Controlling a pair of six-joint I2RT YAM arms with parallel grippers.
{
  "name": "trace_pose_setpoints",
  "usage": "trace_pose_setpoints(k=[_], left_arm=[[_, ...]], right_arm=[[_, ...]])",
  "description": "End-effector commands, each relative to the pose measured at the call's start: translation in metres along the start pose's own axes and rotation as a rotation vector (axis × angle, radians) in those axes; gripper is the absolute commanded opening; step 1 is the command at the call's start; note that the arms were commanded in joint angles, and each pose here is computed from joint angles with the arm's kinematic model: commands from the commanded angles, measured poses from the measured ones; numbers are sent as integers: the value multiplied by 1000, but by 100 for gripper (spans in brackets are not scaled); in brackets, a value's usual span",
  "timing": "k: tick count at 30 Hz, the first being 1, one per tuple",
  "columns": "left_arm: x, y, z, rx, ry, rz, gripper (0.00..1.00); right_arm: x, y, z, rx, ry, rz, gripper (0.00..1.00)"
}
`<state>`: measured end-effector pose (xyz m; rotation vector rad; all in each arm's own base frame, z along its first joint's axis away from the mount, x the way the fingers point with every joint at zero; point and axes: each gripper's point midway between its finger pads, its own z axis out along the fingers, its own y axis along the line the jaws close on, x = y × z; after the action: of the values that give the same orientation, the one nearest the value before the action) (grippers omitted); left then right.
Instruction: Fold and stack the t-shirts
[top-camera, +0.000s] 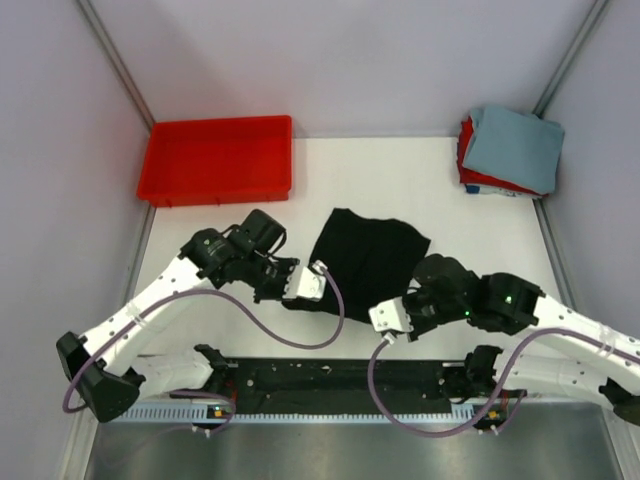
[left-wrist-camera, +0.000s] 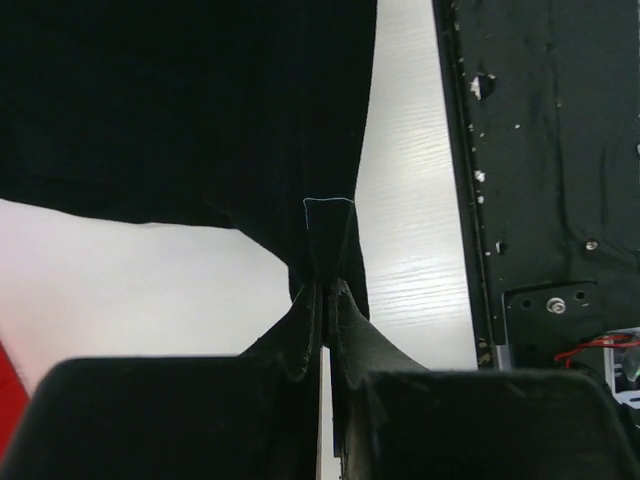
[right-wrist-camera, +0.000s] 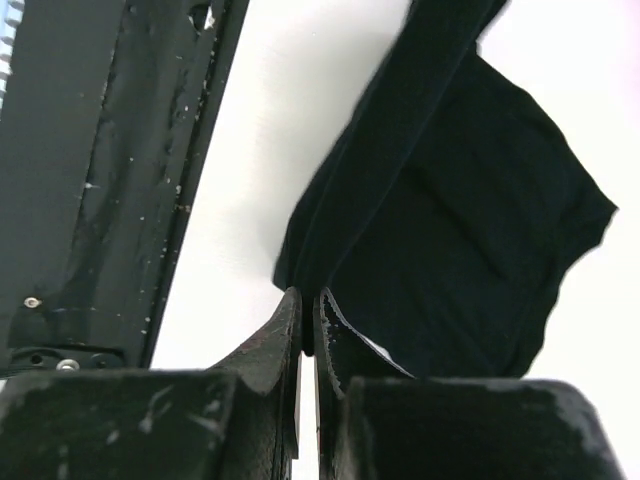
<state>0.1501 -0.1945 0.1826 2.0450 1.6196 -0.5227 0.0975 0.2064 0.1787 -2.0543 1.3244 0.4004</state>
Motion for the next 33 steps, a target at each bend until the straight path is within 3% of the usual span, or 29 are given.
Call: trace_pose_setpoints(k=[1,7,12,16,23,33], left_arm=[[-2,-12,-20,17,26,-91,0],[-11,100,-26,-373,100,-218,0],[-11,173,-6,-481,121,-290,0],[5,221,17,-505,172,-367,0],[48,265,62,-466,258,-479,0],[69,301,102,-526,280,-476,0]], right_arm=[[5,18,-25,-19,15,149,0],[34,-43,-39,203,-23,415,0],[103,-101,-38,392,53,775,0],[142,-130,-27,468,104,893,0],[205,-154,6,485,205,1039,0],[242,-169,28,520,242,1168,0]])
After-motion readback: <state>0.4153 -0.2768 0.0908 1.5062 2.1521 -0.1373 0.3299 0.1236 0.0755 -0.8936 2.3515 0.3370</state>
